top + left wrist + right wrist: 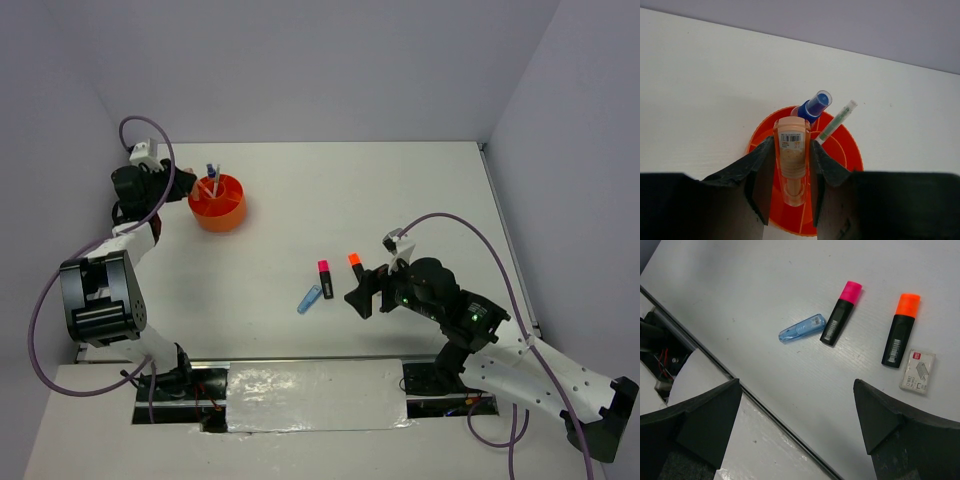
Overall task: Sort the stationery into containers
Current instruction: Place the stationery in the storage box.
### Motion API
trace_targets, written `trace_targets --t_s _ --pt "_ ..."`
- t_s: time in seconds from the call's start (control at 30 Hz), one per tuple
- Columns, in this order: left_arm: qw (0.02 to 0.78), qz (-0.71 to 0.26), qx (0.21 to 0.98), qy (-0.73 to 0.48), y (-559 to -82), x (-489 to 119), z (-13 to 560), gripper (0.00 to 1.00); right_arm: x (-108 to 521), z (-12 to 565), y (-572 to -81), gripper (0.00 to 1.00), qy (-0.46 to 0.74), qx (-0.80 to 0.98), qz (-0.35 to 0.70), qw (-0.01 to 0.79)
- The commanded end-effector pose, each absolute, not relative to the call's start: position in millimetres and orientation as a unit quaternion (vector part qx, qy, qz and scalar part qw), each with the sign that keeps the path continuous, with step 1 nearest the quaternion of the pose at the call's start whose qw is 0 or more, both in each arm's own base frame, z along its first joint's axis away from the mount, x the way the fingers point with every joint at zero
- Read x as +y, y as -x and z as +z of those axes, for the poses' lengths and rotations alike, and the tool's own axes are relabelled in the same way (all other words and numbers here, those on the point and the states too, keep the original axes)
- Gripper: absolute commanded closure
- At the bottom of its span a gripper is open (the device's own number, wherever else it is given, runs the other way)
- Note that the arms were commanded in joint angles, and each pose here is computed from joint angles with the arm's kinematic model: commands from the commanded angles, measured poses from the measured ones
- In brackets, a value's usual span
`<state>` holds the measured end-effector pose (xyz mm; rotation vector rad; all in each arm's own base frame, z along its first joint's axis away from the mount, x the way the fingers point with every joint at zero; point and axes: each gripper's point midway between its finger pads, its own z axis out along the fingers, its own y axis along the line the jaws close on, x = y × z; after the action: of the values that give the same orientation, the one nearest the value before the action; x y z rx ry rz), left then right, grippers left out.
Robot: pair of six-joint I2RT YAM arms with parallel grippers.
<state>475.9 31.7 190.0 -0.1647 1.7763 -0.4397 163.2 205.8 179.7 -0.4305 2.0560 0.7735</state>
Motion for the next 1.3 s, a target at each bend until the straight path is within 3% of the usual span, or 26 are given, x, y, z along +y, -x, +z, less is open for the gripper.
trace_targets --t_s 0.0,0.9,1.17,1.27 --pt "0.642 -0.182 0.742 0.07 -479.6 41.5 210.0 0.94 209.9 200.4 -167.0 0.0 0.176 0.808 0.325 0.458" --pt "0.606 -0.18 0.769 0.102 -481.7 47.9 164.4 0.84 212.0 202.2 -160.9 0.0 0.179 0.806 0.34 0.451" --pt "0.599 -0.159 0.776 0.117 -478.2 55.6 157.9 0.65 209.2 205.4 -158.9 0.0 0.178 0.803 0.342 0.455" --pt "0.597 -0.16 0.777 0.122 -478.2 55.6 157.2 0.44 209.9 206.1 -158.2 0.0 0.181 0.802 0.344 0.454"
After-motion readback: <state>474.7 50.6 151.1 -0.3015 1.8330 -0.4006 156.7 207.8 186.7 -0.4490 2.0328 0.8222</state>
